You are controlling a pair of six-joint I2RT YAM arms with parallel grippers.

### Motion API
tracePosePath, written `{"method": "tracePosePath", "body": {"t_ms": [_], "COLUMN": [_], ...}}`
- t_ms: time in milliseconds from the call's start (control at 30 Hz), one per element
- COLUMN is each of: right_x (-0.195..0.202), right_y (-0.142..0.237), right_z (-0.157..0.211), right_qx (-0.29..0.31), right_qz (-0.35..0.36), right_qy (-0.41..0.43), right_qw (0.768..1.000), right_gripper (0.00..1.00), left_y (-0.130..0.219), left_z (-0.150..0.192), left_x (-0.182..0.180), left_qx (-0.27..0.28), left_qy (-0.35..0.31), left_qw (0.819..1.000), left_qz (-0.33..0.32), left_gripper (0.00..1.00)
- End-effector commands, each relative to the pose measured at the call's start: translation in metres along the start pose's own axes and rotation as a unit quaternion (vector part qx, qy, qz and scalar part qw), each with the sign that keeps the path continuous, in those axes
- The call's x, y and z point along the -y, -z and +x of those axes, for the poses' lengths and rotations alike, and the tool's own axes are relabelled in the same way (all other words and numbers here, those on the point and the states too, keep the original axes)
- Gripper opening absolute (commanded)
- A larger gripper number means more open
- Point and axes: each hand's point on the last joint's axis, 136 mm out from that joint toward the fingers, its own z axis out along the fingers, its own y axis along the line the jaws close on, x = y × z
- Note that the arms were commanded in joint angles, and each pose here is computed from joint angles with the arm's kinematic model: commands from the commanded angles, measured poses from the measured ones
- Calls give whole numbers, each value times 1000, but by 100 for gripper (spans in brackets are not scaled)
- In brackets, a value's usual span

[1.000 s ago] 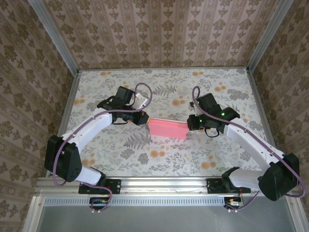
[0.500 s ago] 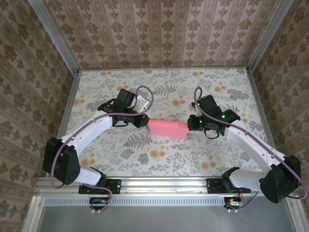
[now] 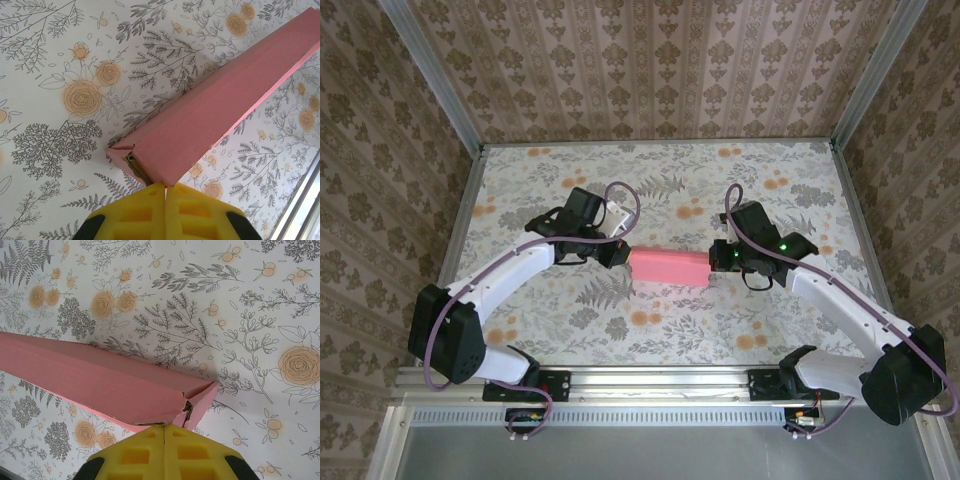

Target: Fold the paper box

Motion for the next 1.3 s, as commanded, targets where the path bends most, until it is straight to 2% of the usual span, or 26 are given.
{"method": "tracePosePath", "body": {"t_ms": [0, 500, 900, 1100, 1267], "right_x": [8, 29, 7, 14, 23], "right_y": [-3, 6, 2, -4, -4], "right_z": [13, 12, 2, 16, 25], "right_qx": [-13, -3, 16, -3, -5], "right_qz": [16, 74, 16, 26, 40], "right_qy": [-5, 30, -3, 4, 13], "right_qw": [1000, 997, 1000, 1000, 999], "right_gripper": [0, 0, 0, 0, 0], "left_y": [0, 0, -1, 14, 31], "left_z": [10, 17, 17, 1, -12], "left_x": [5, 2, 4, 11, 16], "left_qx": [-10, -18, -18, 15, 47], "left_qy": [8, 6, 8, 21, 41], "left_qw": [1000, 1000, 1000, 1000, 997], "left_qz": [5, -7, -4, 9, 44], "left_gripper": [0, 0, 0, 0, 1]}}
